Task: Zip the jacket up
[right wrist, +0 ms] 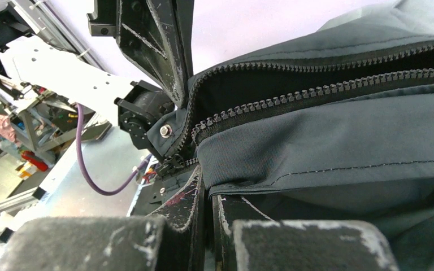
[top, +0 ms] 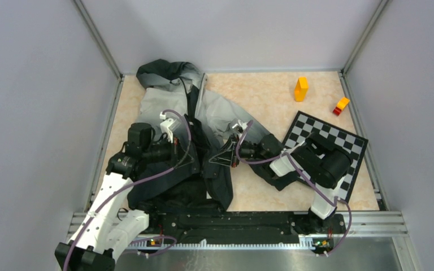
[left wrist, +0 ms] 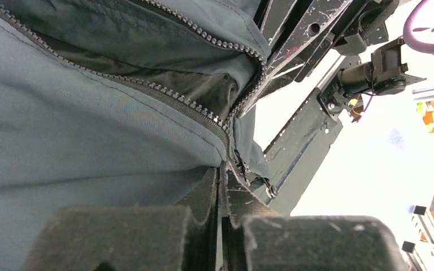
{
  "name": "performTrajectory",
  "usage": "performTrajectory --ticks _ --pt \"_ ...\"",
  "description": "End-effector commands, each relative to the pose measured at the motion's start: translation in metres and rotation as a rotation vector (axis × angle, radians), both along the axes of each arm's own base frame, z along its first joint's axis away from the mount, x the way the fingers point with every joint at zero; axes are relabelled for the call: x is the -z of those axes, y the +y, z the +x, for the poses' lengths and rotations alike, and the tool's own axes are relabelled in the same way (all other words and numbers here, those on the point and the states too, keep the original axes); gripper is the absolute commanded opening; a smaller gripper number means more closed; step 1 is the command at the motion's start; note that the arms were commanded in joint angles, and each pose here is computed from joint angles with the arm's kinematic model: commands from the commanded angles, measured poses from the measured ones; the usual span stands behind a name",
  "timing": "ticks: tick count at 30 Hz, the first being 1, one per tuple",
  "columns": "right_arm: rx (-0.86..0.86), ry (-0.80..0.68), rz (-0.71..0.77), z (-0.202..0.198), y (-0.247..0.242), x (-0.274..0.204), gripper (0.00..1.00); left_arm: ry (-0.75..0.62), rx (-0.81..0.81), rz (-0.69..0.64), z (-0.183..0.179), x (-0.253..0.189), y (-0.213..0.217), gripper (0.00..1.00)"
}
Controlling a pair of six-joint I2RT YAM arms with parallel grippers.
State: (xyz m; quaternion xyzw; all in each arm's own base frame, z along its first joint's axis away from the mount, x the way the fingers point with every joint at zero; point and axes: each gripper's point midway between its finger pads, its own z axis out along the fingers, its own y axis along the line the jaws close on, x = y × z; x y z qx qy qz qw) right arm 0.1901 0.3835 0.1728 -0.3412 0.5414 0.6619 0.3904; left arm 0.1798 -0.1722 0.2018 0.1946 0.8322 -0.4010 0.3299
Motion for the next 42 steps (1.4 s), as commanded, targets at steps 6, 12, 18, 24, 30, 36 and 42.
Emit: performTrajectory --ticks 6,12,18,24,30,36,42 --pt "0.057 -0.169 0.077 0.013 0.000 -0.022 0.00 -0.004 0.039 -0.020 0.004 -0.001 -0.006 0.00" --pt "0.035 -0.183 0.043 0.009 0.006 -0.017 0.00 -0.026 0.028 -0.018 0.008 -0.004 -0.005 0.00" --pt "0.000 -0.226 -0.031 0.000 0.021 -0.004 0.00 -0.051 -0.032 -0.011 0.018 -0.016 -0.002 0.00" --pt "0.060 -0.208 -0.038 0.008 0.019 -0.007 0.00 0.007 0.013 -0.021 0.006 -0.006 -0.005 0.00" --pt "0.068 -0.247 0.097 0.000 0.000 -0.028 0.00 0.006 -0.084 0.027 0.013 -0.005 0.006 0.00" --pt "0.092 -0.315 0.136 0.000 -0.011 -0.026 0.00 0.099 -0.259 0.155 0.021 0.011 0.032 0.06" --pt "0.173 -0.285 0.099 0.016 -0.015 -0.023 0.00 0.202 -0.251 0.212 0.014 0.030 0.035 0.12"
